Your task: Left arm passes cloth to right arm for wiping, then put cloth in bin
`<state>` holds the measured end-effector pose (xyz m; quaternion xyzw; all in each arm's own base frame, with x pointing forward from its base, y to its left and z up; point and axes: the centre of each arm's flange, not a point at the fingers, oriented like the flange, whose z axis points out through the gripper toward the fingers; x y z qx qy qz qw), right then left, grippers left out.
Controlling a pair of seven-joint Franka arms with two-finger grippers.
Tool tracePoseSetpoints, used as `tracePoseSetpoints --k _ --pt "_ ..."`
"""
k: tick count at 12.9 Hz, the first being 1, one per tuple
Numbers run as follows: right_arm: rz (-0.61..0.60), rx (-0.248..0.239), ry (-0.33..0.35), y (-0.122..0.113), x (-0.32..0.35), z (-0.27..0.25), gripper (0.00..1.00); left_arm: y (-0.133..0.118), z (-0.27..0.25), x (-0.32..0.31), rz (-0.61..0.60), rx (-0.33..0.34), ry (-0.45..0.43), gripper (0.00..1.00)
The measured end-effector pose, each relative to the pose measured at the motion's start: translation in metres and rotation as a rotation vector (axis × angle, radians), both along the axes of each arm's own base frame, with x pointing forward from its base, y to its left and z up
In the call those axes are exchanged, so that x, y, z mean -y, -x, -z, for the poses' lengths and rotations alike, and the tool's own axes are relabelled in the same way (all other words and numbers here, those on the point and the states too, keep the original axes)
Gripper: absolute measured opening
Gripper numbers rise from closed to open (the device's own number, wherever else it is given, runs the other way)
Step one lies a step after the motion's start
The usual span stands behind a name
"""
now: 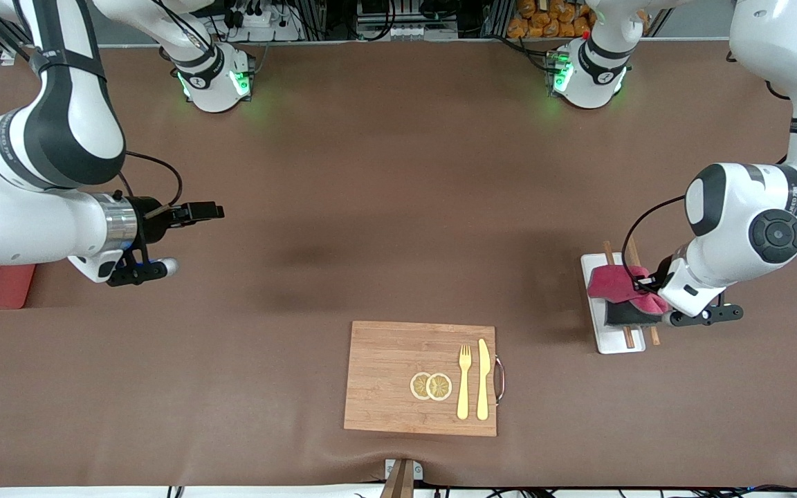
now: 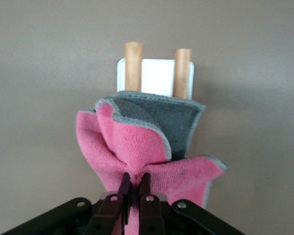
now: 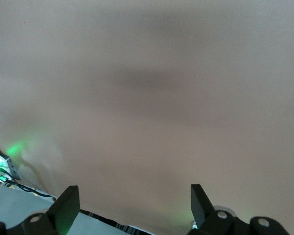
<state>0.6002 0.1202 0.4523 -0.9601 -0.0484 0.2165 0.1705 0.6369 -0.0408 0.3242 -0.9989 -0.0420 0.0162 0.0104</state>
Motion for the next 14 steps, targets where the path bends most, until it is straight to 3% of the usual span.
tracePoseSetpoints --k 3,5,9,12,14 --pt "0.051 -0.053 -0.02 0.004 -0.001 0.006 1.0 0.002 -0.031 0.039 0.041 0.032 0.02 0.07" --pt "0.093 -0.084 -0.039 0.005 0.001 0.009 1.0 0.007 -0.052 0.078 -0.012 0.049 0.058 0.07" --pt "0.144 -0.093 -0.092 0.003 -0.007 0.008 1.0 0.028 -0.089 0.2 -0.228 0.072 0.15 0.07" --pt "0.305 -0.074 -0.109 -0.013 -0.014 0.013 1.0 0.053 -0.093 0.301 -0.432 0.029 0.22 0.07" --pt "0.421 -0.124 -0.091 -0.022 -0.025 0.027 1.0 0.062 -0.093 0.361 -0.567 0.015 0.282 0.07"
